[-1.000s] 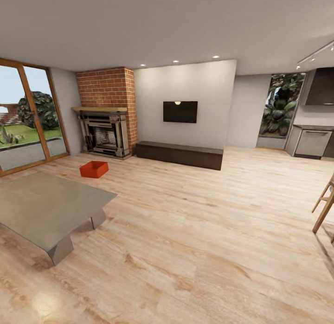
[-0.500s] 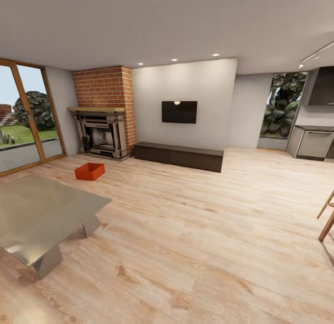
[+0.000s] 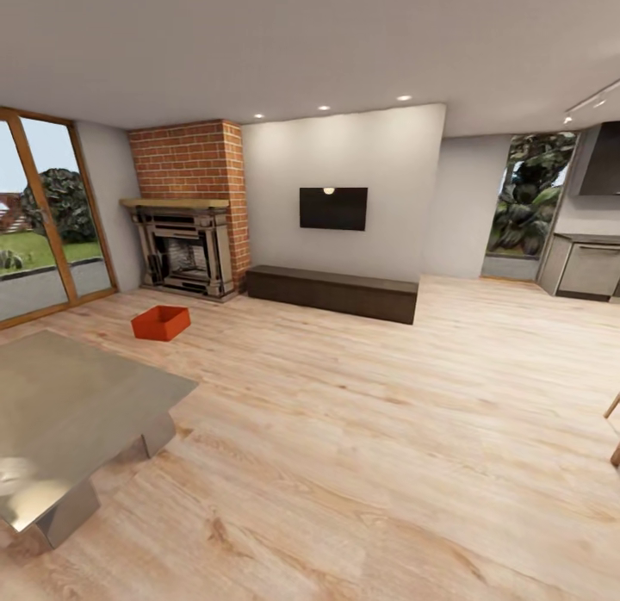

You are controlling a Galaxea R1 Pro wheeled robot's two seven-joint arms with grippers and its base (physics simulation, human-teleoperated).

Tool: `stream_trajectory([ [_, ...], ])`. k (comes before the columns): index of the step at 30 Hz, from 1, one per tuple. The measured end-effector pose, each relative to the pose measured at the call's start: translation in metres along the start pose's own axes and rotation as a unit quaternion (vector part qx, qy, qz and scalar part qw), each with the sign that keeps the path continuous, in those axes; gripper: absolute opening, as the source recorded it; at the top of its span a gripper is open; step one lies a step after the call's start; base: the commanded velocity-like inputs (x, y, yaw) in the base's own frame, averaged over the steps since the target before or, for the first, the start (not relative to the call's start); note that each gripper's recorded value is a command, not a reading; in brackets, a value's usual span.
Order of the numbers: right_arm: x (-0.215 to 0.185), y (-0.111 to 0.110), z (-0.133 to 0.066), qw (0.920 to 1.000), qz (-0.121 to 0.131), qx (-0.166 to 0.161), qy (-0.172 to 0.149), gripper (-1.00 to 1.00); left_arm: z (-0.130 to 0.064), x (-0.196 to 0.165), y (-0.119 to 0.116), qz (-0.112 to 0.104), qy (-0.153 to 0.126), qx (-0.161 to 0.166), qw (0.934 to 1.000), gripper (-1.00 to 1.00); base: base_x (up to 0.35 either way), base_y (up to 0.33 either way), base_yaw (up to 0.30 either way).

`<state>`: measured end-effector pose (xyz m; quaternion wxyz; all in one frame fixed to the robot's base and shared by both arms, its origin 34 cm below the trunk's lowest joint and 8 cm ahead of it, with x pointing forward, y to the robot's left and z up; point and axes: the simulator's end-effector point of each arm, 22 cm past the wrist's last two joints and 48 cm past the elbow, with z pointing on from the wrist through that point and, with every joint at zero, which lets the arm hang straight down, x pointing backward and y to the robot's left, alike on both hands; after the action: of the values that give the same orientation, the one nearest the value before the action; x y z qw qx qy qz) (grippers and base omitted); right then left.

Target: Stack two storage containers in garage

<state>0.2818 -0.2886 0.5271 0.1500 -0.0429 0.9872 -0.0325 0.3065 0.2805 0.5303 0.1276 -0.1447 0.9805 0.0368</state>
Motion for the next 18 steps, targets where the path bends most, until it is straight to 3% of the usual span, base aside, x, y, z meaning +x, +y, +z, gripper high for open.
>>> stream_trajectory([
  [18,0.0003,0.0059,-0.0001,1.0000,-0.003,-0.009,0.001,1.00,0.0000,-0.0003,0.0000,0.000,-0.001,0.000,1.0000,1.00,0.322,0.000,0.000],
])
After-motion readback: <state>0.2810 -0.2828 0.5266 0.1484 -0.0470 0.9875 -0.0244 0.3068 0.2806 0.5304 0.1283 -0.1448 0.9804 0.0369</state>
